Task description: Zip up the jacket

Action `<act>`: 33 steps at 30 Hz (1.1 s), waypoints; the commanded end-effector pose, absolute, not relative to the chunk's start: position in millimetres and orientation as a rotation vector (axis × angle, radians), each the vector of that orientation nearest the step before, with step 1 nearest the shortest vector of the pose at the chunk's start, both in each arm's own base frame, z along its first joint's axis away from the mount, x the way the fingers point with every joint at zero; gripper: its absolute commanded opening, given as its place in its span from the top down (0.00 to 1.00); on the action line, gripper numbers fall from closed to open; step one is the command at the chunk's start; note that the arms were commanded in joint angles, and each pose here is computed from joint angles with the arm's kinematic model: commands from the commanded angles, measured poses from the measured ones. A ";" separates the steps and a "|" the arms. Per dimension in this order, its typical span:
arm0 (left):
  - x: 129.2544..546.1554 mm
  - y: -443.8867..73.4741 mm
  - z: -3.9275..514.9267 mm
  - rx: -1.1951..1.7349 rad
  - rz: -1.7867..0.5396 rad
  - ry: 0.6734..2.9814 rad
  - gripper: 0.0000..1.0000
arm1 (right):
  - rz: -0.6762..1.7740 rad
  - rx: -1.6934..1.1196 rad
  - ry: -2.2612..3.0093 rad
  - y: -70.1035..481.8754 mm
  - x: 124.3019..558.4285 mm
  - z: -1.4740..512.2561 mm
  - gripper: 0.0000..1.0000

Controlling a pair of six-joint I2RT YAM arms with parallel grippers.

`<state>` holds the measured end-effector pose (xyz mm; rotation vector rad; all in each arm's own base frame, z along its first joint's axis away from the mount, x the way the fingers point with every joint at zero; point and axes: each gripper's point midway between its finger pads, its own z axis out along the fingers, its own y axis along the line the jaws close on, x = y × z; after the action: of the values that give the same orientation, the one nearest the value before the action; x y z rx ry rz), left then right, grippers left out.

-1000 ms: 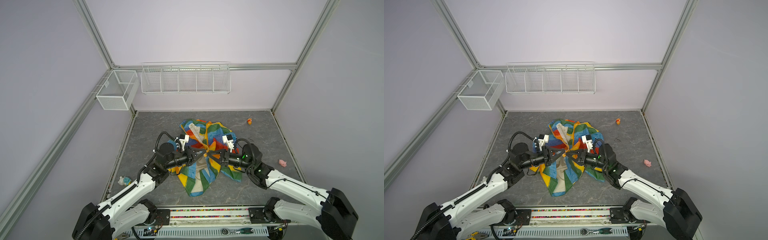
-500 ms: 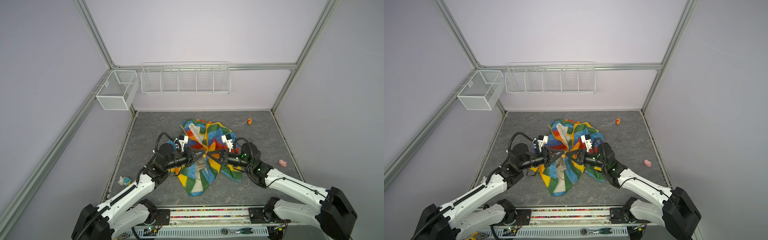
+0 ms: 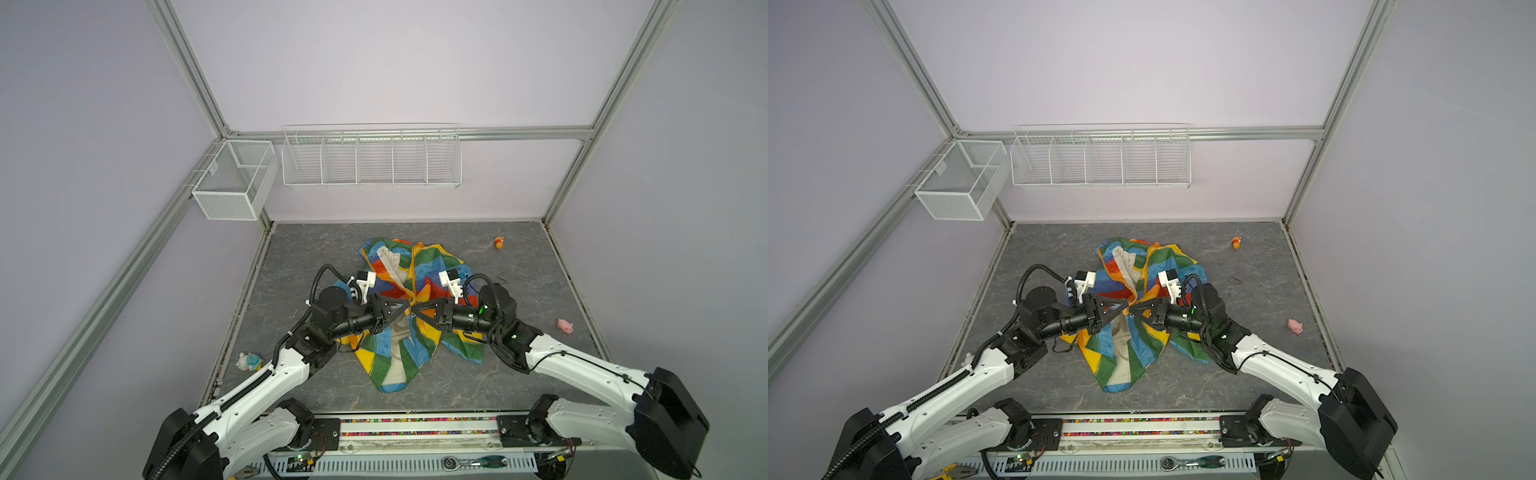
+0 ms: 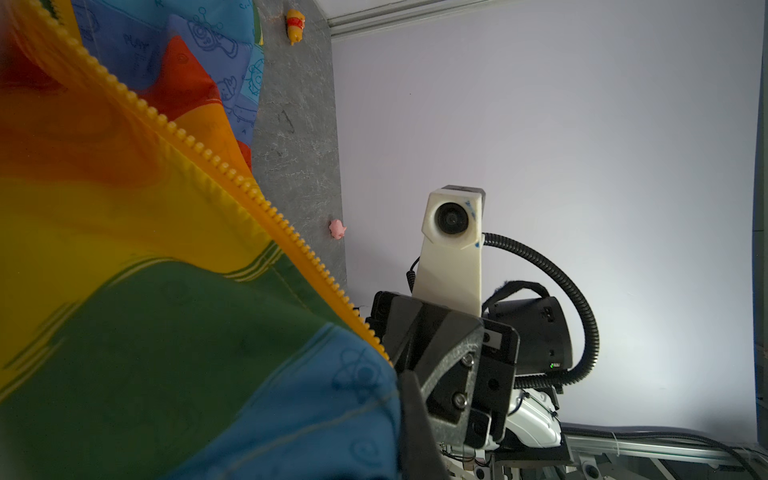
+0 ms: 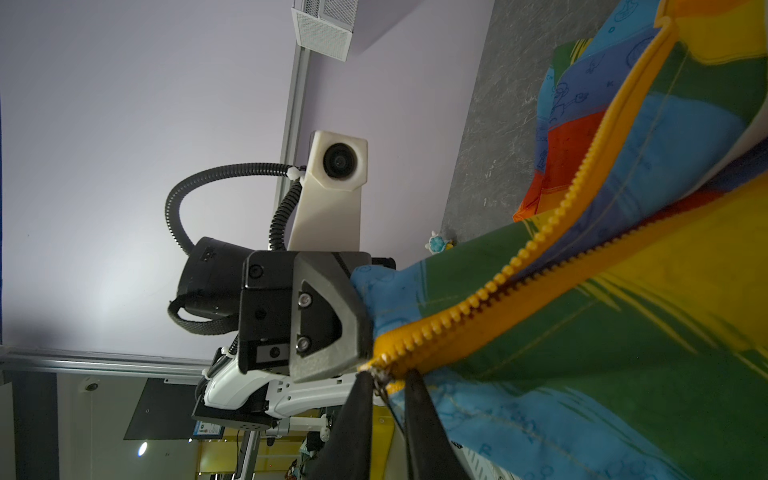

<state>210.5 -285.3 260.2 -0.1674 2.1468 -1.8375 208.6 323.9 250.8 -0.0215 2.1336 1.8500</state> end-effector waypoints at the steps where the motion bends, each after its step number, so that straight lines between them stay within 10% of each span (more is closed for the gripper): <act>1: 199.6 -287.7 280.1 -0.083 -1.906 2.087 1.00 | 1.870 -0.036 2.141 330.4 206.5 253.4 0.84; 33: 191.1 -284.7 280.2 -0.066 -1.913 2.109 1.00 | 1.358 -0.060 2.278 300.8 240.8 215.5 0.94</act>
<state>209.9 -281.6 253.3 -0.2035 2.1813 -1.8103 218.9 319.2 248.5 -0.1480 2.1852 1.5703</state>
